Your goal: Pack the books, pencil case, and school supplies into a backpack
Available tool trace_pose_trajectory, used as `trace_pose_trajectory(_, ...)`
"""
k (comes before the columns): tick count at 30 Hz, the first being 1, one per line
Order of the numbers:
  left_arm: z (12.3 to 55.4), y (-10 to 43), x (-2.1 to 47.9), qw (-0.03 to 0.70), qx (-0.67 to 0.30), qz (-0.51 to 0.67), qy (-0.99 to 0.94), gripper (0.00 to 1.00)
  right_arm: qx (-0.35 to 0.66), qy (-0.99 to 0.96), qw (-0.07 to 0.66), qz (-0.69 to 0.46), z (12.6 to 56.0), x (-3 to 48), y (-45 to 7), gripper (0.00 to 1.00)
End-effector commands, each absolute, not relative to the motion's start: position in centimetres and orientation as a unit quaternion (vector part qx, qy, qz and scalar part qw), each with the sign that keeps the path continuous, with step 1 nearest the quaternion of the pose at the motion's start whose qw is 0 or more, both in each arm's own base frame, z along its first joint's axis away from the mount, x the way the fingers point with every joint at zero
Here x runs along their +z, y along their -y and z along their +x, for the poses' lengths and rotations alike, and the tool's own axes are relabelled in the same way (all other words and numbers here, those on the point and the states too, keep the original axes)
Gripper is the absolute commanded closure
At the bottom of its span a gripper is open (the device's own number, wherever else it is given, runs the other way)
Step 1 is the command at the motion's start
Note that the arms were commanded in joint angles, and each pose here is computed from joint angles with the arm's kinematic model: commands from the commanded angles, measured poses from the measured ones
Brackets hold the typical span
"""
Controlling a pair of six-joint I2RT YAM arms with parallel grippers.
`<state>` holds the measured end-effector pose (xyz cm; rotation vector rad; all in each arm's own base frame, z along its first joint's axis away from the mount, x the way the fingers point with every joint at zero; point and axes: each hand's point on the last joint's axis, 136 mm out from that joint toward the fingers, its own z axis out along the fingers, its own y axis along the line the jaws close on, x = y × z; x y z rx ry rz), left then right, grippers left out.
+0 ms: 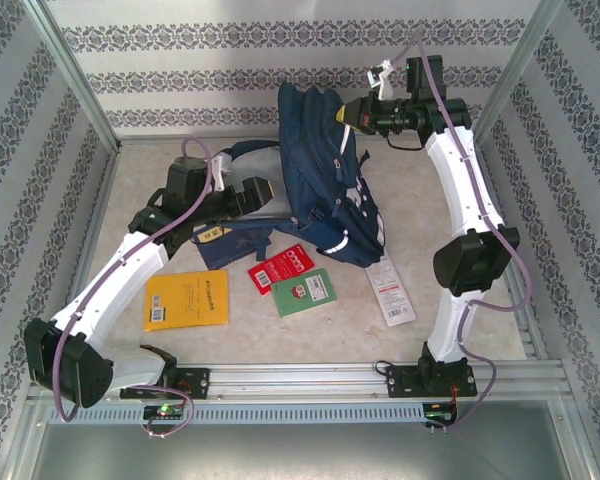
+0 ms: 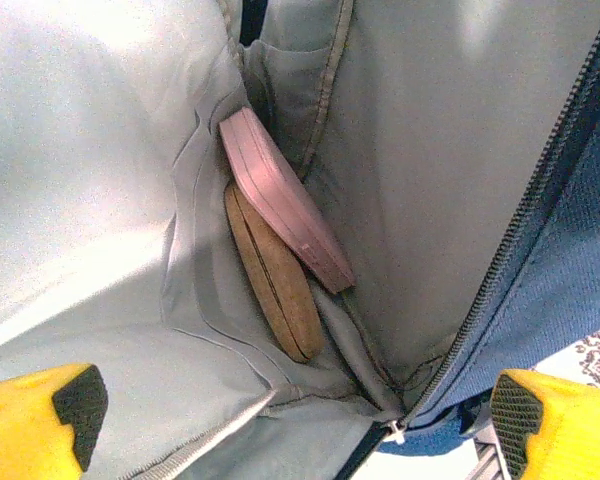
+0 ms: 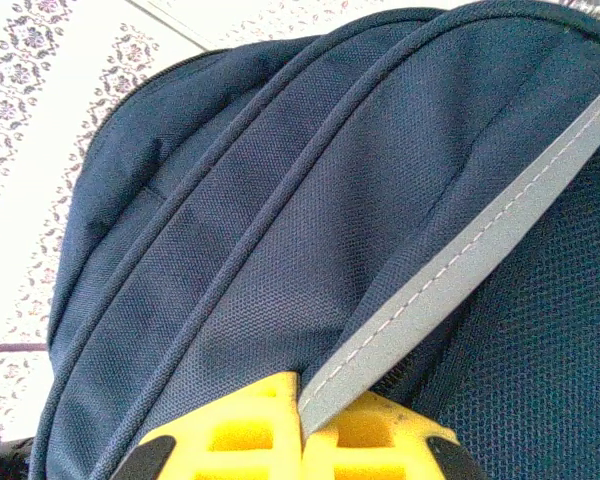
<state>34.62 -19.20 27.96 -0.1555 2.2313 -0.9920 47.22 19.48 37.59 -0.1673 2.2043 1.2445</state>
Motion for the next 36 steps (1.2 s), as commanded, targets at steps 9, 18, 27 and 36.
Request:
trace_pose_trajectory(9, 37.6, 18.4, 32.8, 0.348, -0.449, -0.095, -0.817, 0.0, 0.486, -0.776, 0.35, -0.198, 45.6, 40.8, -23.9, 1.0)
trace_pose_trajectory(18, 39.9, 18.1, 37.4, 0.375, -0.482, -0.102, -0.785, 0.0, 0.406, -0.817, 0.364, -0.185, 46.6, 37.5, -23.5, 1.0)
trace_pose_trajectory(27, 36.9, 16.6, 36.2, 0.381, -0.458, -0.101, -0.797, 0.0, 0.153, -0.836, 0.495, -0.179, 50.8, 40.3, -15.7, 1.0)
trace_pose_trajectory(36, 34.1, 16.4, 32.4, 0.35, -0.442, -0.094, -0.82, 0.0, 0.185, -0.855, 0.437, -0.209, 52.9, 34.0, -18.5, 1.0)
